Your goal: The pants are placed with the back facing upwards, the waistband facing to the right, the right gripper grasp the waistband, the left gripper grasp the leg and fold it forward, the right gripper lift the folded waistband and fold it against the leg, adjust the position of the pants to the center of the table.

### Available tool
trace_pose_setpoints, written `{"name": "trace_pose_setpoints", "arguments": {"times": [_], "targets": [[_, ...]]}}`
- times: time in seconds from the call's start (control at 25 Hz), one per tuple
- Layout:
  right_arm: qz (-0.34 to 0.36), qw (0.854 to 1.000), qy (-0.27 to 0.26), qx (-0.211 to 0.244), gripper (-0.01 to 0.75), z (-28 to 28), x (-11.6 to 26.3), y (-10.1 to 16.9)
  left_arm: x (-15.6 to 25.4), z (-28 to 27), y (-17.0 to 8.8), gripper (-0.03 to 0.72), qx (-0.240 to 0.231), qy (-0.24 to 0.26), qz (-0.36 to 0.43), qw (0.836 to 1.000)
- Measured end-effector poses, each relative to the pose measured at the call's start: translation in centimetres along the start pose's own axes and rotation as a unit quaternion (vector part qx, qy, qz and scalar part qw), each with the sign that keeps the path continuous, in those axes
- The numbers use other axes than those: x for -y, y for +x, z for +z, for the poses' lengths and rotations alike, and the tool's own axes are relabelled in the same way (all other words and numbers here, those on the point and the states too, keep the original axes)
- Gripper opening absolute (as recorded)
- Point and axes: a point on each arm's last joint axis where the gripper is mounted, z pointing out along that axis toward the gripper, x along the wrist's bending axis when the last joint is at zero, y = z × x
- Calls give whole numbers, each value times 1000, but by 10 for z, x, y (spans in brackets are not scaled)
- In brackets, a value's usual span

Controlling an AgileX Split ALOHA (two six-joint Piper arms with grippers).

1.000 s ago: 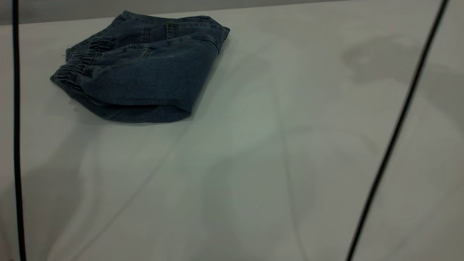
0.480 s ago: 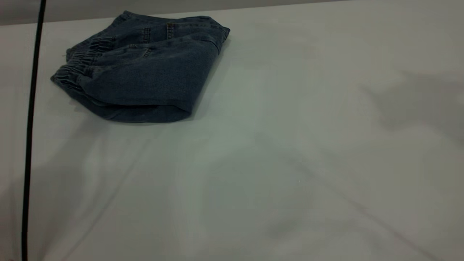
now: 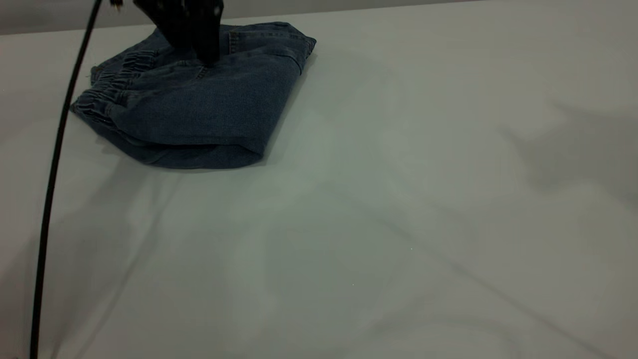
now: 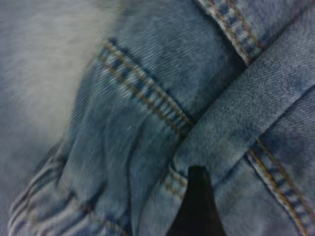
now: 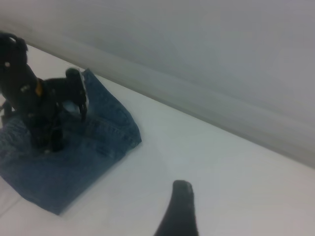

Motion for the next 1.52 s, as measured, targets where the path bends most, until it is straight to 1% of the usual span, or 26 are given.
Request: {"name": "trace_pose_setpoints", "arguments": {"times": [0.16, 0.28, 0.4, 0.52, 0.64, 0.72, 0.88, 1.0, 1.32, 1.52], "targets": [[-2, 1000, 0, -1, 571, 0, 0, 0, 4, 29, 1, 519, 9, 29, 71, 997], [-3, 1000, 0, -1, 571, 0, 0, 0, 7, 46, 1, 518, 15, 43, 92, 995], [-3, 1000, 0, -1, 571, 0, 0, 0, 8, 58, 1, 518, 22, 52, 82, 995], [-3, 1000, 0, -1, 571, 0, 0, 0, 7, 60, -2, 517, 29, 49, 58, 997], [-3, 1000, -3, 0, 571, 0, -1, 0, 5, 62, -9, 517, 42, 49, 36, 997], [-2, 1000, -4, 1, 571, 0, -1, 0, 1, 63, -16, 517, 42, 51, 33, 997], [-2, 1000, -4, 1, 571, 0, -1, 0, -9, 64, -38, 517, 45, 54, 11, 997], [-2, 1000, -5, 1, 571, 0, -1, 0, -17, 65, -59, 517, 47, 57, -17, 997], [-3, 1000, -11, 4, 571, 0, -2, 0, -40, 68, -127, 517, 44, 63, -80, 994], [-2, 1000, -11, 2, 571, 0, -2, 0, -47, 69, -165, 517, 41, 68, -103, 992]]}}
